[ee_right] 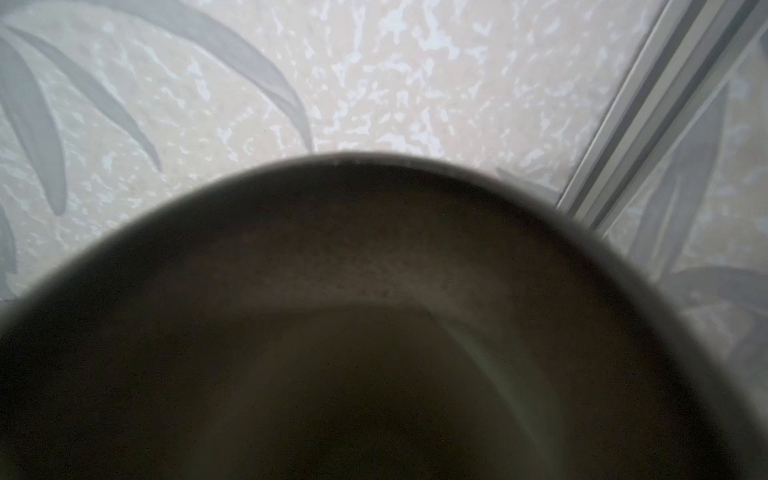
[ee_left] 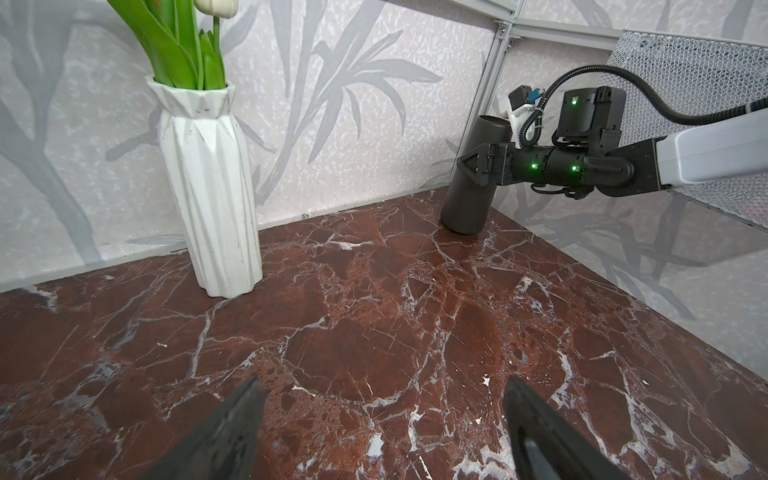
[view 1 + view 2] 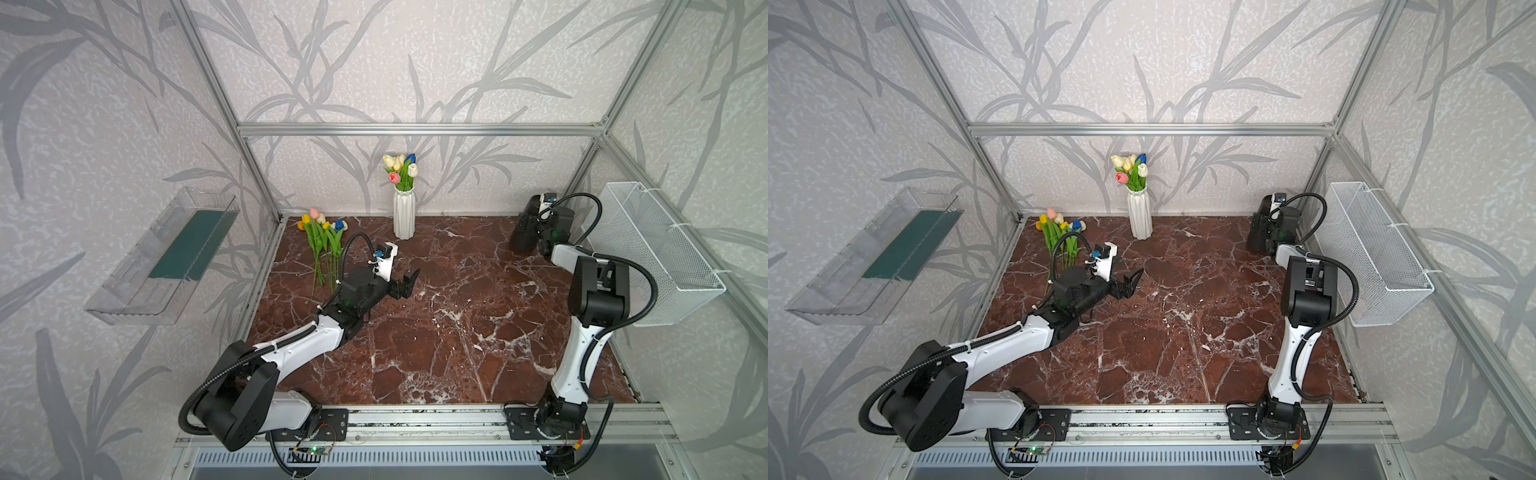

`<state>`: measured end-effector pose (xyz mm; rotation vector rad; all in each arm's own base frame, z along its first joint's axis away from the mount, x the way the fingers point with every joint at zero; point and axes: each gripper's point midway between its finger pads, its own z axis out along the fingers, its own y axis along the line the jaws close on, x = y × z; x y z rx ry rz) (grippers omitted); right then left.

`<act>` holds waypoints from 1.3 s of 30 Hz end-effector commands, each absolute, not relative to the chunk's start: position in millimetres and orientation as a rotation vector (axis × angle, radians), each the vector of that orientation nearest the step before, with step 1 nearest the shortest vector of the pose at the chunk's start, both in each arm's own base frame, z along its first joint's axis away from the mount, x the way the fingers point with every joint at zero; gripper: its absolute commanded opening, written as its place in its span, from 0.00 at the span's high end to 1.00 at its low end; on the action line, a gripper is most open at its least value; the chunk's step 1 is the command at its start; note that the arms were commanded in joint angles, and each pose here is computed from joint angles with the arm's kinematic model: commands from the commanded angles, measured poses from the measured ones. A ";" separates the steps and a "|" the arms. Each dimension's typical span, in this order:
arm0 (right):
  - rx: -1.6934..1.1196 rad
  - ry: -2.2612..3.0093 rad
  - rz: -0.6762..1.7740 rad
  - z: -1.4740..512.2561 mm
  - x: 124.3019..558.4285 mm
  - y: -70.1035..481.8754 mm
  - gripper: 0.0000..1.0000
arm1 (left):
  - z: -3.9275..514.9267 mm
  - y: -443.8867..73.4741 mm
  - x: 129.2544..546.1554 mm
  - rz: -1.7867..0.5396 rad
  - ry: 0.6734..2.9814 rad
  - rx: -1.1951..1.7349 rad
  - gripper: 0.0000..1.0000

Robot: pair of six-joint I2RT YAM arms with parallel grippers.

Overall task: Arrange the flowers into the vase
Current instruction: 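Lower the right gripper and grasp the black cup, then move the black cup toward the table centre with the right gripper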

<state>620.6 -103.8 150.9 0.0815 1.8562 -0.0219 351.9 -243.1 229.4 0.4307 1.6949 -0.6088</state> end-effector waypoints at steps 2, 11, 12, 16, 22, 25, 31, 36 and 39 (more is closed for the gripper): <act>0.068 1.784 -0.066 155.9 634.1 -112.8 0.01 | 237.4 -236.9 347.3 -0.584 1.668 0.428 0.10; 0.013 1.756 -0.044 145.4 629.0 -103.8 0.14 | 241.0 -232.0 344.3 -0.573 1.655 0.419 0.10; 0.007 1.753 -0.040 146.2 628.3 -102.5 0.17 | 240.2 -232.0 343.8 -0.570 1.657 0.421 0.10; -0.011 1.753 -0.029 147.8 623.1 -98.2 0.25 | 240.6 -229.2 343.1 -0.557 1.654 0.415 0.10; -0.071 1.700 -0.012 163.5 608.9 -87.1 0.45 | 244.5 -221.0 341.4 -0.546 1.635 0.373 0.10; -0.104 1.704 0.004 166.7 601.0 -80.4 0.52 | 246.5 -213.3 340.8 -0.511 1.620 0.351 0.10; -0.178 1.606 0.101 193.8 572.4 -53.6 0.63 | 250.6 -197.4 341.7 -0.432 1.591 0.308 0.09; -0.275 1.513 0.214 223.2 542.6 -7.8 0.67 | 253.6 -187.9 343.1 -0.381 1.576 0.275 0.09; -0.357 1.469 0.291 238.1 520.5 36.7 0.69 | 251.3 -180.6 346.2 -0.335 1.569 0.256 0.09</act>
